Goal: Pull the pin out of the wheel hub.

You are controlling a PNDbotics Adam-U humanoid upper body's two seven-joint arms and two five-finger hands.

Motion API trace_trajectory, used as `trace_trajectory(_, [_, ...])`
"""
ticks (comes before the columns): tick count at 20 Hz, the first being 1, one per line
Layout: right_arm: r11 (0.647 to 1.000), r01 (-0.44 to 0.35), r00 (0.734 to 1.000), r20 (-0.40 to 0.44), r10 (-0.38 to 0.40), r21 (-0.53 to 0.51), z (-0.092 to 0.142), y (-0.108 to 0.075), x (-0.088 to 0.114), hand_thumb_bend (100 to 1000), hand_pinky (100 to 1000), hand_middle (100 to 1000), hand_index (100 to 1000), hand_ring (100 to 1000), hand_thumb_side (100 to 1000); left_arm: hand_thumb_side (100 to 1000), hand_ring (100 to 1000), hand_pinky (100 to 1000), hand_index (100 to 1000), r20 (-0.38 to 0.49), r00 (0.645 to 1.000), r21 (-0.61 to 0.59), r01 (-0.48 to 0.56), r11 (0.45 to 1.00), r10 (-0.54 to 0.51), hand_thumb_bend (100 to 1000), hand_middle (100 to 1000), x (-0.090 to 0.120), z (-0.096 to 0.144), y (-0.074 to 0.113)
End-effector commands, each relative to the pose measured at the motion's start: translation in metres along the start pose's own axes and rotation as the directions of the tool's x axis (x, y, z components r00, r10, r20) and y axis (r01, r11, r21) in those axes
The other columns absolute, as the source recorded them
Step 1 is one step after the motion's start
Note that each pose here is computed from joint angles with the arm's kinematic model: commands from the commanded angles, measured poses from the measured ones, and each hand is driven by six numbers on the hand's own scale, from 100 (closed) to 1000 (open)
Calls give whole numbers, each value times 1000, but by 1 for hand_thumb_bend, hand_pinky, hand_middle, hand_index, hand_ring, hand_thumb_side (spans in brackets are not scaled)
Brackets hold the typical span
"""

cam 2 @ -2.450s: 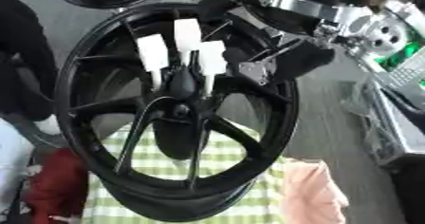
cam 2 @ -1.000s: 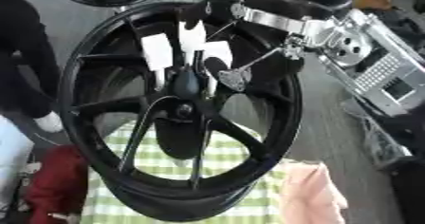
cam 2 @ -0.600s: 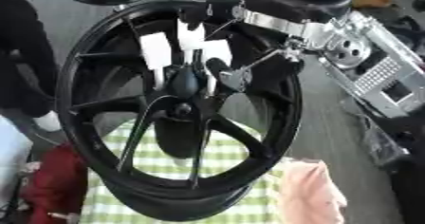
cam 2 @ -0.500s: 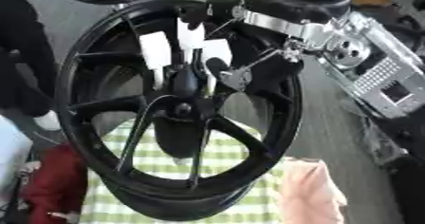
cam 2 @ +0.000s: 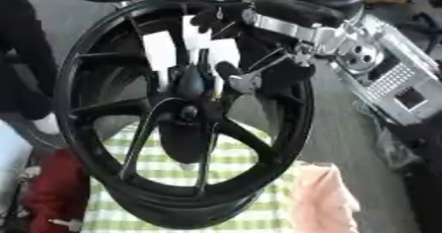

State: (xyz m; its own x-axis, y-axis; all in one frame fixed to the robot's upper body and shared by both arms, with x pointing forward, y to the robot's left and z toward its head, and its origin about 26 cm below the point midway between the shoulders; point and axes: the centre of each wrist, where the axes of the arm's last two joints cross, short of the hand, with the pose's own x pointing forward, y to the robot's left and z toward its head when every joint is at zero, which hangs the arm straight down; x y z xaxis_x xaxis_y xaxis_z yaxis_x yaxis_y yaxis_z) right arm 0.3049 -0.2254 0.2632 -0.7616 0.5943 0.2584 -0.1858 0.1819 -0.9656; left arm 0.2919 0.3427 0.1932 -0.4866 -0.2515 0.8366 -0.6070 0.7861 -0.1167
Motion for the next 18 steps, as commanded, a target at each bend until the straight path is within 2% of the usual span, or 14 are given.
trace_trajectory(1, [999, -39, 999, -10, 39, -19, 4, -8, 3, 100, 1000, 810, 933, 931, 137, 832, 623, 602, 775, 29, 1000, -7, 2, 1000, -1, 218, 794, 7, -4, 0])
trace_trajectory(18, [996, -67, 997, -45, 64, -51, 6, -7, 1, 100, 1000, 822, 942, 943, 139, 839, 613, 602, 774, 24, 1000, -13, 4, 1000, -4, 213, 795, 7, -3, -1])
